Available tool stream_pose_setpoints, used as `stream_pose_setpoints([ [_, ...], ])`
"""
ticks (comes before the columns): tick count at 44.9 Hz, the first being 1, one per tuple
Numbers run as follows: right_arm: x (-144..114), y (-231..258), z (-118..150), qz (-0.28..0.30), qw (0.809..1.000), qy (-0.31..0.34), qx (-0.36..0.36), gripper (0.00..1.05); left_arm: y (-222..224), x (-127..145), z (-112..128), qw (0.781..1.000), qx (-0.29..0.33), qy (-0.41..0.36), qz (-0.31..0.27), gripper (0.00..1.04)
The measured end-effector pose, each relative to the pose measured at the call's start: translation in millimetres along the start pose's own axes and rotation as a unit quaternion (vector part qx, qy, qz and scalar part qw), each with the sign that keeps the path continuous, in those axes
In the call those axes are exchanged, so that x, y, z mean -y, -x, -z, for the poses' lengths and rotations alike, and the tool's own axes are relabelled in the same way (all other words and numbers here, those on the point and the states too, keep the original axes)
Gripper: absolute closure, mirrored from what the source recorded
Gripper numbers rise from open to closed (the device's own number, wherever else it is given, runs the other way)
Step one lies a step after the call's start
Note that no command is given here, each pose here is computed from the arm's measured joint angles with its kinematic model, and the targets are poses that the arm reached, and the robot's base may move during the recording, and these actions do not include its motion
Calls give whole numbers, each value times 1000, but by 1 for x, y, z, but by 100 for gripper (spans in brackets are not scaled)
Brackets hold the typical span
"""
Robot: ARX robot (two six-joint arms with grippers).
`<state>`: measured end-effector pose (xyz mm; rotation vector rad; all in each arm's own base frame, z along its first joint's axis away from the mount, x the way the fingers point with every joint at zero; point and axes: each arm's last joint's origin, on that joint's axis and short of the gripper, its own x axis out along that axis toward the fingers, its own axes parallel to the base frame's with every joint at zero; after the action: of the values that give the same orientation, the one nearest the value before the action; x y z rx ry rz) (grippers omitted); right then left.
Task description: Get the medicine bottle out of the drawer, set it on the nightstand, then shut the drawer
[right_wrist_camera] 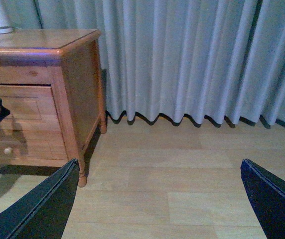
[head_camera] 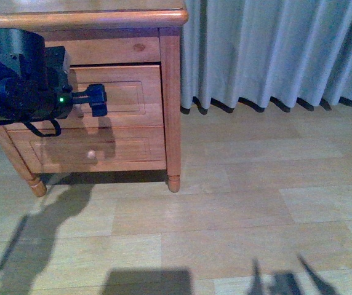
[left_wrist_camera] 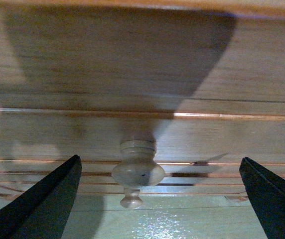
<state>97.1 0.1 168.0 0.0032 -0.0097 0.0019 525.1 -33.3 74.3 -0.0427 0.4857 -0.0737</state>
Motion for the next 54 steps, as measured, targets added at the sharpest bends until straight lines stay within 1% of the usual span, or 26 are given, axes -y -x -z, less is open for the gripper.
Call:
stream_pose_setpoints([
  [4, 0, 0, 0, 0, 1000, 0, 0, 7, 0, 0, 0, 1000, 0, 0, -1, 7],
  [6, 0, 0, 0, 0, 1000, 0, 0, 7, 0, 0, 0, 1000, 0, 0, -1, 10],
  [7, 0, 0, 0, 0, 1000, 0, 0, 7, 0, 0, 0, 1000, 0, 0, -1, 14],
  [9, 0, 0, 0, 0, 1000, 0, 0, 7, 0, 0, 0, 1000, 0, 0, -1, 24],
  [15, 0, 0, 0, 0, 1000, 0, 0, 7, 0, 0, 0, 1000, 0, -1, -5, 51],
  [22, 0, 0, 0, 0, 1000, 0, 0, 7, 0, -3, -1, 1000, 8, -6, -13, 72],
  [25, 0, 0, 0, 0, 1000, 0, 0, 7, 0, -4, -1, 1000, 10, -12, -12, 78],
  [41, 0, 0, 0, 0, 1000, 0, 0, 7, 5, -4, 6, 1000, 14, -25, -9, 79],
  [54, 0, 0, 0, 0, 1000, 0, 0, 7, 38, -6, 25, 999, 2, -32, -2, 80],
])
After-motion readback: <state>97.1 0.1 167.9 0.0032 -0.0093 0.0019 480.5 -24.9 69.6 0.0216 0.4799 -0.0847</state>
